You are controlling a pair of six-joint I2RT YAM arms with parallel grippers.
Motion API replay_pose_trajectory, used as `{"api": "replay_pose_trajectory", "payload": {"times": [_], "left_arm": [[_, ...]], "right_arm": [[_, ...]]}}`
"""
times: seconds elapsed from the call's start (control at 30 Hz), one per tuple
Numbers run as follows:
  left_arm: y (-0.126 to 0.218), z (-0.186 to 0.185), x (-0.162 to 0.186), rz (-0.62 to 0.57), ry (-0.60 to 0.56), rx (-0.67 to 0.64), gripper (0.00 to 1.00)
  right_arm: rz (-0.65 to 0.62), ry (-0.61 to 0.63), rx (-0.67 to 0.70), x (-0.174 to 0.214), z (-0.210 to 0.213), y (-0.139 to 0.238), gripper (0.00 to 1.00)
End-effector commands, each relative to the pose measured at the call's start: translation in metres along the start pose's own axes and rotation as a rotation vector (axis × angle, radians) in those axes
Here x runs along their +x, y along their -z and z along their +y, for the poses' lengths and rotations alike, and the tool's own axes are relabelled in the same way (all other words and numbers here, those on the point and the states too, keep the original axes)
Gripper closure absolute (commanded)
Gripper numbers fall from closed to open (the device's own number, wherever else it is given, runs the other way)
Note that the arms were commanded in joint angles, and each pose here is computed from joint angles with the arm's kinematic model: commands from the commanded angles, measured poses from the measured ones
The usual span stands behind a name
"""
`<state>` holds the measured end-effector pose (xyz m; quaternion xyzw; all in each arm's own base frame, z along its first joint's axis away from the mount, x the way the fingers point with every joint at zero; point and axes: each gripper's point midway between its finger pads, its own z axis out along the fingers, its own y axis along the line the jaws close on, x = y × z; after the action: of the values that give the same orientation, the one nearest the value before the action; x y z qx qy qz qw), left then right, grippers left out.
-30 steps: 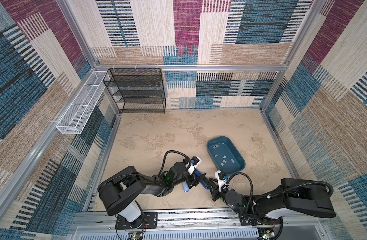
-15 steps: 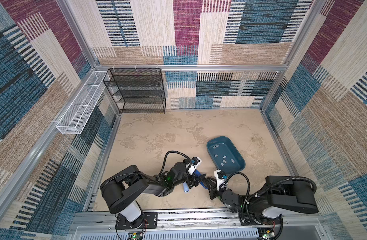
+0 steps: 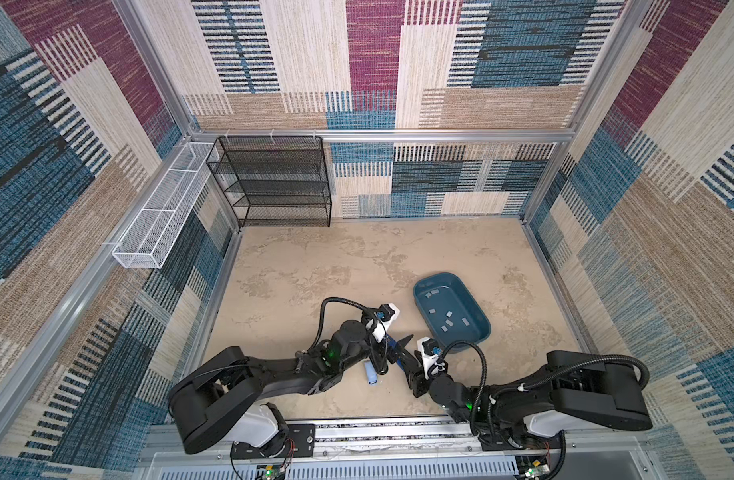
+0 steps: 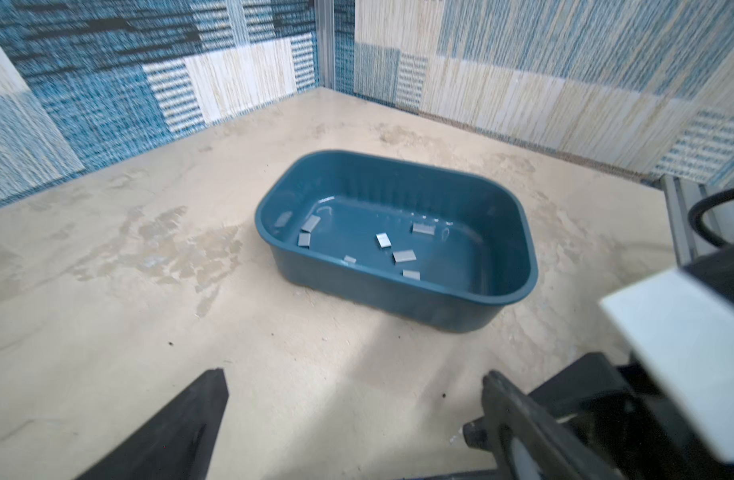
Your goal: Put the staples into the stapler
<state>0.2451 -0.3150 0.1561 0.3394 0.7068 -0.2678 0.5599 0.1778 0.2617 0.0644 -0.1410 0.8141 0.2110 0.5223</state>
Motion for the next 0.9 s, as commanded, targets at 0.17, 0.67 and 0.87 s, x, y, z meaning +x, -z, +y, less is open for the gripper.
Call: {"api": "replay_pose_trajectory", "payload": {"times": [0.17, 0.67, 0.87], "left_arm": [[0.043, 0.052, -0.039, 0.013, -0.002, -0.304, 0.01], [0.14, 0.163, -0.055, -0.007, 0.136, -0.836, 0.01], [0.172, 0.206, -0.03, -0.06, 0.22, -0.951, 0.01]], "right_arm": [[-0.017, 0.007, 0.105, -0.044, -0.002, 0.003, 0.17], [-0.293, -0.311, 0.358, -0.209, -0.113, 0.014, 0.0], [-0.377, -0.221, 0.633, -0.215, -0.232, 0.036, 0.0]]}}
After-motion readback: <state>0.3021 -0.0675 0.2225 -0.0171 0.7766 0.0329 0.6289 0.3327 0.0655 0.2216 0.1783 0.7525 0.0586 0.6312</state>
